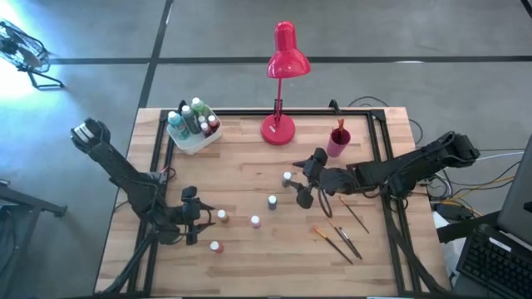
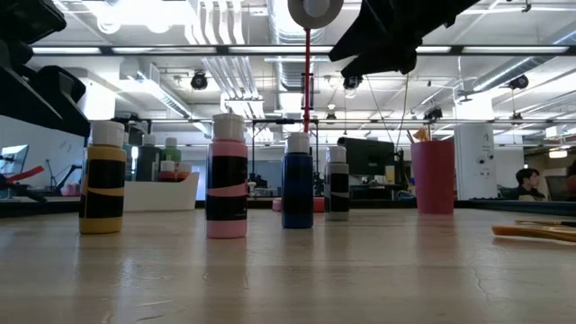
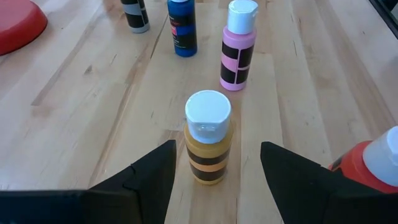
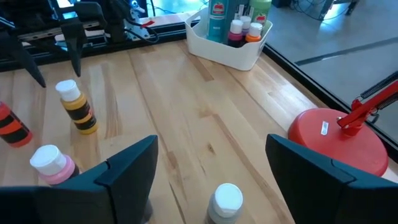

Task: Pick & Place Paint Supplies
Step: Put the yellow paint bottle into the white bin

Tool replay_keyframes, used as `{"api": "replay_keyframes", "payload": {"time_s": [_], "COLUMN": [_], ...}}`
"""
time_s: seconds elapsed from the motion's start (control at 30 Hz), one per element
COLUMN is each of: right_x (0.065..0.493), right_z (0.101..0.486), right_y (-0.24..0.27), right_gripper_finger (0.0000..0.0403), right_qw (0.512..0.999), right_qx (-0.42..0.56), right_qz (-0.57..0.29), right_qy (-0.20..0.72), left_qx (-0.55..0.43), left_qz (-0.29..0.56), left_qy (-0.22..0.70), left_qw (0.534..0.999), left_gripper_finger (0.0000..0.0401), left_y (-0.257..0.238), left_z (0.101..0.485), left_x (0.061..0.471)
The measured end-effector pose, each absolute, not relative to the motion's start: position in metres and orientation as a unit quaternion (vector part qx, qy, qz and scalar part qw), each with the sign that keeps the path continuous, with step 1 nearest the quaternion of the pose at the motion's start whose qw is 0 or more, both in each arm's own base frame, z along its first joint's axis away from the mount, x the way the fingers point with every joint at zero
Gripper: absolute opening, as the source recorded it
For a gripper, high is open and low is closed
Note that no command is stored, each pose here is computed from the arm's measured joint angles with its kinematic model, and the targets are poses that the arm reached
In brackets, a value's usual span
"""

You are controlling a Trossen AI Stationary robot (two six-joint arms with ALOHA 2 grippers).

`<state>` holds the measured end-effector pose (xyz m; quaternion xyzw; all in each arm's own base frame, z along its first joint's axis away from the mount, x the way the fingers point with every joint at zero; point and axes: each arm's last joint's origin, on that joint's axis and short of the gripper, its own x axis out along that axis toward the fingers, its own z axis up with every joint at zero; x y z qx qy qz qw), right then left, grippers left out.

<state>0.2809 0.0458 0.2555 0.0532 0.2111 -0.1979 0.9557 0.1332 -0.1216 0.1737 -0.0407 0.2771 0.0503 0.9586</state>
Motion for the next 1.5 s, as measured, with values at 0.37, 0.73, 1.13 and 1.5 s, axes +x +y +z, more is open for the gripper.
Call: {"api": "replay_keyframes", "payload": {"time_s": [0.37, 0.73, 1.13, 1.5], "right_x": [0.281, 0.281, 0.281, 0.281], "right_z": [0.256, 0.256, 0.256, 0.256], "right_y": [0.046, 0.046, 0.043, 0.043], "right_gripper_finger": [0.0329, 0.0320, 0.0301, 0.0331], "right_qw": [0.955, 0.955, 0.953, 0.953], "right_qx": [0.061, 0.062, 0.058, 0.054], "right_qz": [-0.200, -0.200, -0.214, -0.214], "right_qy": [0.210, 0.209, 0.207, 0.207], "left_qx": [-0.028, -0.042, -0.029, -0.025], "left_qz": [0.061, 0.061, 0.048, 0.040], "left_qy": [0.279, 0.295, 0.282, 0.297], "left_qw": [0.958, 0.953, 0.958, 0.954], "left_gripper_finger": [0.0239, 0.0239, 0.0239, 0.0239], "left_y": [-0.118, -0.112, -0.109, -0.105], "left_z": [0.173, 0.172, 0.176, 0.172], "left_x": [0.137, 0.143, 0.152, 0.159]}}
